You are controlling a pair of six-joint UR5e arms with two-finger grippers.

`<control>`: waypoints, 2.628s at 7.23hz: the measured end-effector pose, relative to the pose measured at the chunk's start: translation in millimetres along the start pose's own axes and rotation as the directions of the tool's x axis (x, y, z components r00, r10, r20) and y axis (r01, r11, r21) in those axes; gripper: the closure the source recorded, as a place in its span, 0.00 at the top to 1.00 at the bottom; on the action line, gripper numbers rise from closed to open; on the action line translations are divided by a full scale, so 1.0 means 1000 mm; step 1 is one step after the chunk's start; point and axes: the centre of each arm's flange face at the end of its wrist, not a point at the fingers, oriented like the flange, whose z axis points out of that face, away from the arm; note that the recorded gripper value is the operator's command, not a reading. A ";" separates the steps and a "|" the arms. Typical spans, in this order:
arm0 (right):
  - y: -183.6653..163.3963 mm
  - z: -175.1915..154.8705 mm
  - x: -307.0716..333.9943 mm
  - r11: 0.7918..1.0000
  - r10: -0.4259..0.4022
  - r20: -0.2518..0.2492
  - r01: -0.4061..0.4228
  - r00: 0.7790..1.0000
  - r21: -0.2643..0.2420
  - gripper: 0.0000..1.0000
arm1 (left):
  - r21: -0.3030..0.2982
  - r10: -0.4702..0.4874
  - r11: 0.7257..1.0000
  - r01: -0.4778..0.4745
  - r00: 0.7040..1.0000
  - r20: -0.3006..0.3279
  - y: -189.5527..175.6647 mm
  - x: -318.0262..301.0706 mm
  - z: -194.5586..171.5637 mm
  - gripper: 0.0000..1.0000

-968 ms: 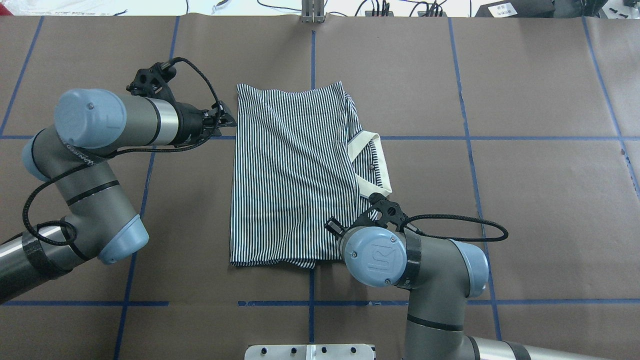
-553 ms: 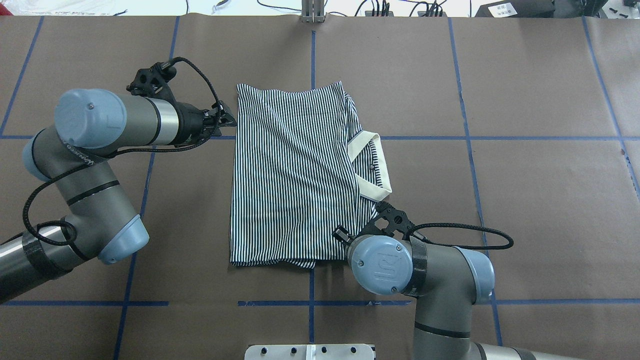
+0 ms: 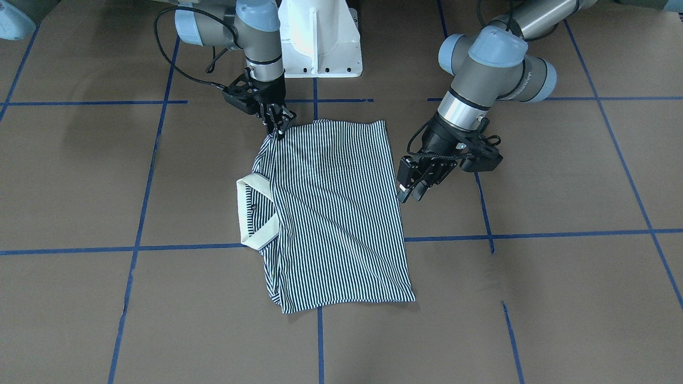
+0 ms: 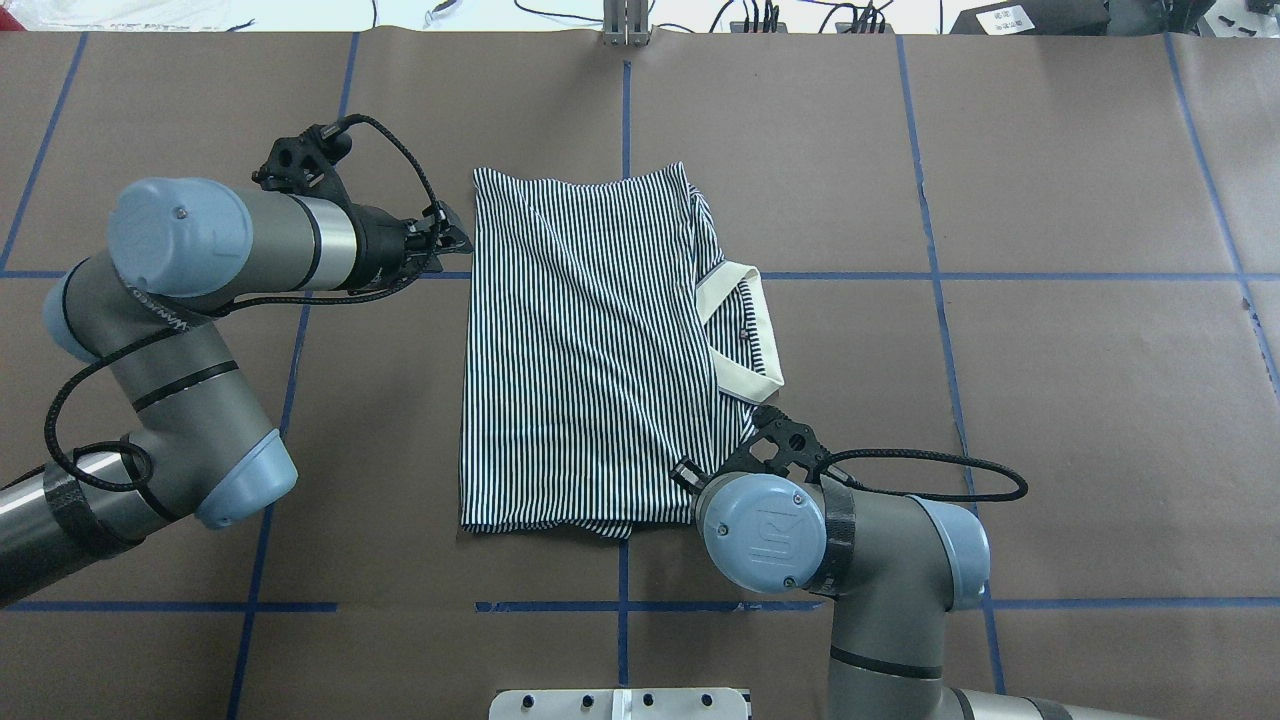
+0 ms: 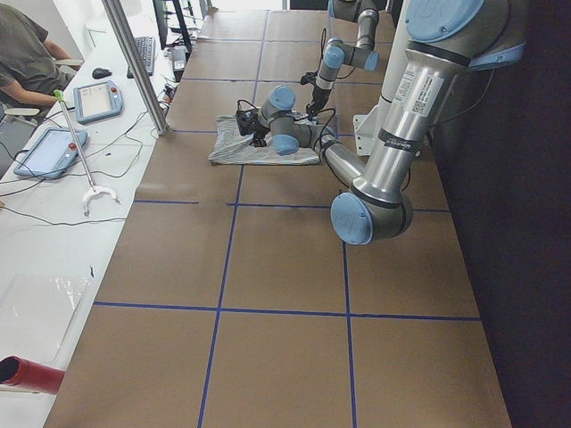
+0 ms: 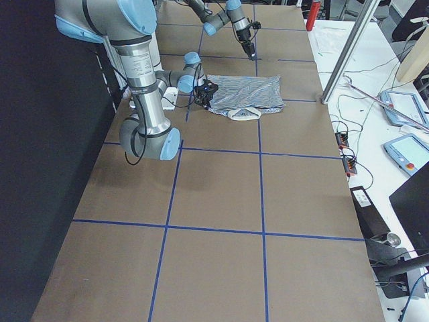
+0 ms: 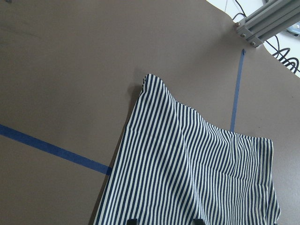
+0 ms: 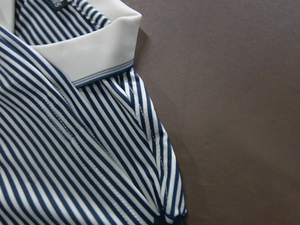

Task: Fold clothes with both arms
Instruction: 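Move the left gripper to the other corner nearest the robot, then grasp both near corners of the shirt with the left and right grippers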

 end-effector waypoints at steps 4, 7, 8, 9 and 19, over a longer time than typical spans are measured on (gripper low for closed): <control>-0.004 -0.024 0.002 1.000 0.000 0.033 0.001 0.999 -0.025 0.00 | -0.029 -0.068 0.997 0.067 0.997 -0.032 0.028 0.007 -0.017 0.51; -0.005 -0.028 0.004 1.000 -0.002 0.039 0.003 0.999 -0.029 0.00 | -0.053 -0.166 0.985 0.166 0.986 -0.003 0.137 -0.038 -0.048 0.53; -0.005 -0.028 0.004 1.000 -0.002 0.039 0.003 0.999 -0.030 0.00 | -0.055 -0.178 0.982 0.180 0.983 0.046 0.167 -0.046 -0.044 0.53; -0.005 -0.029 0.004 1.000 -0.002 0.040 0.003 0.999 -0.030 0.00 | -0.061 -0.178 0.981 0.183 0.980 0.087 0.190 -0.051 -0.039 0.53; -0.004 -0.028 0.004 0.999 -0.005 0.040 0.006 0.999 -0.031 0.00 | -0.059 -0.136 0.987 0.150 0.971 0.195 0.230 -0.075 -0.009 0.50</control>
